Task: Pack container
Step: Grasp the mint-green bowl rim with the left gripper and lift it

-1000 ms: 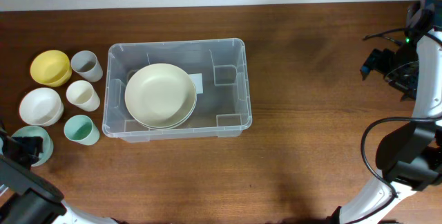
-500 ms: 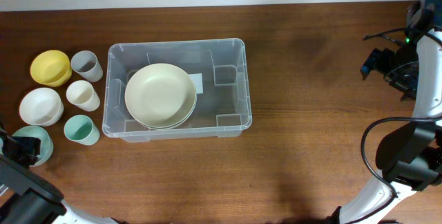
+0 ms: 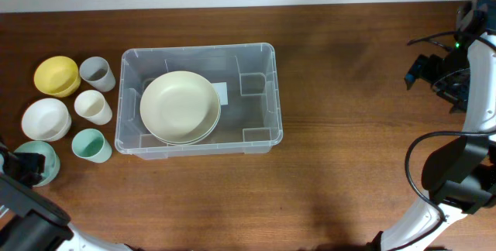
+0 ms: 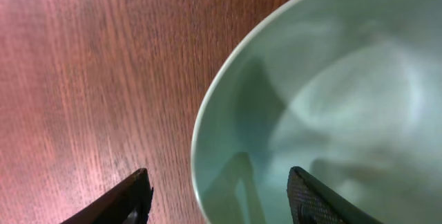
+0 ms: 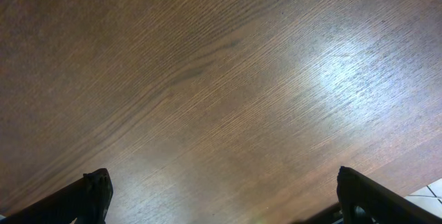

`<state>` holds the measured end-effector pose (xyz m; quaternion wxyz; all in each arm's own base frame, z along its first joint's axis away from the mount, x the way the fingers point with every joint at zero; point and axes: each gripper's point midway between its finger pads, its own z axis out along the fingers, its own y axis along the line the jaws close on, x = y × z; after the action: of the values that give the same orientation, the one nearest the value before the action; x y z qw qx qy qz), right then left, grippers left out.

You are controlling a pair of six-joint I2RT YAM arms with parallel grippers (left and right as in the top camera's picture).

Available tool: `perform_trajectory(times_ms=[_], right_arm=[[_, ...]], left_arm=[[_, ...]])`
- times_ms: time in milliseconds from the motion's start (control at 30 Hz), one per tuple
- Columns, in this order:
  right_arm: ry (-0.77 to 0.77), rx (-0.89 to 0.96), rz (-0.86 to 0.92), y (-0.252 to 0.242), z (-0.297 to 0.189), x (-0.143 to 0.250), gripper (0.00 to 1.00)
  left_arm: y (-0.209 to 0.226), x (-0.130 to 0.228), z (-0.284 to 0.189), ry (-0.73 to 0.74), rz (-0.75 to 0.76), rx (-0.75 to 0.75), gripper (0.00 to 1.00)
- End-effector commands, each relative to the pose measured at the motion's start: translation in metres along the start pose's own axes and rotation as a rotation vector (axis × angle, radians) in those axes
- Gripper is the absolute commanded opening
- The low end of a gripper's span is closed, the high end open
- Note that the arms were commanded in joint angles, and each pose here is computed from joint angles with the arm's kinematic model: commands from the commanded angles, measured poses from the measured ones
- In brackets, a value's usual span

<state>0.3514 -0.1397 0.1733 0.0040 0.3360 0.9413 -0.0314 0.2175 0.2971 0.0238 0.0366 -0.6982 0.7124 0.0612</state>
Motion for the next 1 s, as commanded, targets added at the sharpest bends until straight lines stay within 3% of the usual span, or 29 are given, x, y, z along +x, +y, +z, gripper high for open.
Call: perform_trajectory(times_ms=[0, 300, 333, 433, 600, 767, 967], right_arm=[[-0.012, 0.001, 0.002, -0.003, -0.004, 0.000, 0.99], [-0.012, 0.001, 0.002, -0.003, -0.004, 0.000, 0.99], [-0.012, 0.001, 0.002, -0.003, -0.004, 0.000, 0.99], [-0.012, 0.001, 0.002, -0.003, -0.004, 0.000, 0.99], [-0.012, 0.001, 0.002, -0.003, -0.004, 0.000, 0.99], [-0.012, 0.001, 0.002, -0.003, -0.004, 0.000, 0.99], [-0.012, 0.001, 0.002, -0.003, -0.004, 0.000, 0.99]], left_arm=[[0.007, 0.005, 0.018, 0.032, -0.005, -0.048, 0.65], [0.004, -0.001, 0.020, 0.015, -0.010, -0.035, 0.51], [0.005, -0.002, 0.020, 0.013, -0.014, -0.034, 0.47], [0.010, -0.007, 0.021, 0.011, -0.033, -0.033, 0.22], [0.026, -0.015, 0.022, 0.019, -0.082, -0.040, 0.03], [0.035, -0.022, 0.022, 0.050, -0.135, 0.000, 0.01], [0.004, -0.045, -0.008, 0.078, -0.096, 0.235, 0.01]])
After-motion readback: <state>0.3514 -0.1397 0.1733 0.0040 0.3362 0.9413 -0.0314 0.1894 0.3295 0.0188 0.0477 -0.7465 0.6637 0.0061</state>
